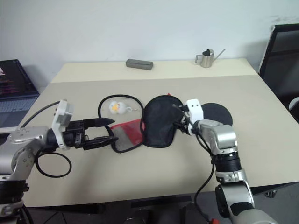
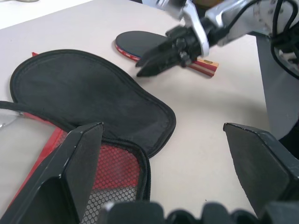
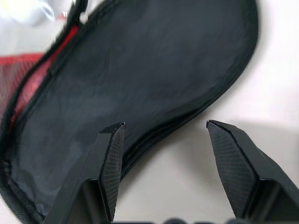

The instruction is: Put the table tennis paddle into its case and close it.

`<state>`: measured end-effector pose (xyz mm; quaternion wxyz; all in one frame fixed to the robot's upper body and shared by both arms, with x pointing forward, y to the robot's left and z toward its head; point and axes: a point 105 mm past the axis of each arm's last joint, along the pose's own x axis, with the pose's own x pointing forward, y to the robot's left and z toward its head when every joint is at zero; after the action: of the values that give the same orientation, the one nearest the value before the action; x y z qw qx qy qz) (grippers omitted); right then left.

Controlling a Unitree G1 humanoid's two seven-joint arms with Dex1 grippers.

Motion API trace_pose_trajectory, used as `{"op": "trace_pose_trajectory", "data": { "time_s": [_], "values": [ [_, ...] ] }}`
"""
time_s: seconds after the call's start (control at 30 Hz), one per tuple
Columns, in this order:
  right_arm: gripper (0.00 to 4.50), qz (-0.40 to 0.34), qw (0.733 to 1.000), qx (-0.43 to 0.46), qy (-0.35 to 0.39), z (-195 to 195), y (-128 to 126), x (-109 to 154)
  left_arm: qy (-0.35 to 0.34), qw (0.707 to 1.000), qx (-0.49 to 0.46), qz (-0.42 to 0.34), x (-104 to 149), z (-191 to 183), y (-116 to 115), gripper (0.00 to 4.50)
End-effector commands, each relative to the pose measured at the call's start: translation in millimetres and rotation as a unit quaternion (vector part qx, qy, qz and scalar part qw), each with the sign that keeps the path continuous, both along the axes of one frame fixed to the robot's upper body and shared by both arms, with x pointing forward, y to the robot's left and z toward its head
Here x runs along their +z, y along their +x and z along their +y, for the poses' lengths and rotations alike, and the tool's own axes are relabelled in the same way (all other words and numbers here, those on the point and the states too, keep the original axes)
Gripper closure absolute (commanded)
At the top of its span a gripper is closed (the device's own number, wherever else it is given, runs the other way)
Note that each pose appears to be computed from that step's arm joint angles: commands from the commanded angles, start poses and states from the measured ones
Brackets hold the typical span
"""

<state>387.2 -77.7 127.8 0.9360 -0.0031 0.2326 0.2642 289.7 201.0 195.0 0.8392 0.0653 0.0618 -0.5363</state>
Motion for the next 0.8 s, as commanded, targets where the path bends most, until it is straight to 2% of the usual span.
{"op": "trace_pose_trajectory", "data": {
  "time_s": [0.03, 0.43, 0.53, 0.73, 0.77, 0.8],
  "values": [
    [1.48, -0.025, 1.000, -0.001, -0.005, 3, 6, 3, 0.006, 1.000, -0.003, -0.021, 9, 0, 0, 0.00],
    [1.48, -0.011, 1.000, 0.019, 0.016, 23, 6, -1, 0.009, 1.000, 0.004, -0.020, 7, 2, -1, 0.00],
    [2.08, -0.013, 0.999, 0.026, 0.018, 31, 6, 1, 0.008, 1.000, 0.004, -0.020, 7, 2, -1, 0.00],
    [4.24, -0.019, 0.999, 0.024, 0.008, 31, 10, 1, 0.008, 1.000, 0.005, -0.019, 6, 1, 0, 0.00],
    [4.49, -0.020, 1.000, 0.023, 0.005, 30, 11, 0, 0.008, 1.000, 0.005, -0.019, 5, 1, -1, 0.00],
    [4.49, -0.021, 1.000, 0.022, 0.002, 29, 12, 0, 0.009, 1.000, 0.005, -0.018, 5, 1, -1, 0.00]
  ]
}}
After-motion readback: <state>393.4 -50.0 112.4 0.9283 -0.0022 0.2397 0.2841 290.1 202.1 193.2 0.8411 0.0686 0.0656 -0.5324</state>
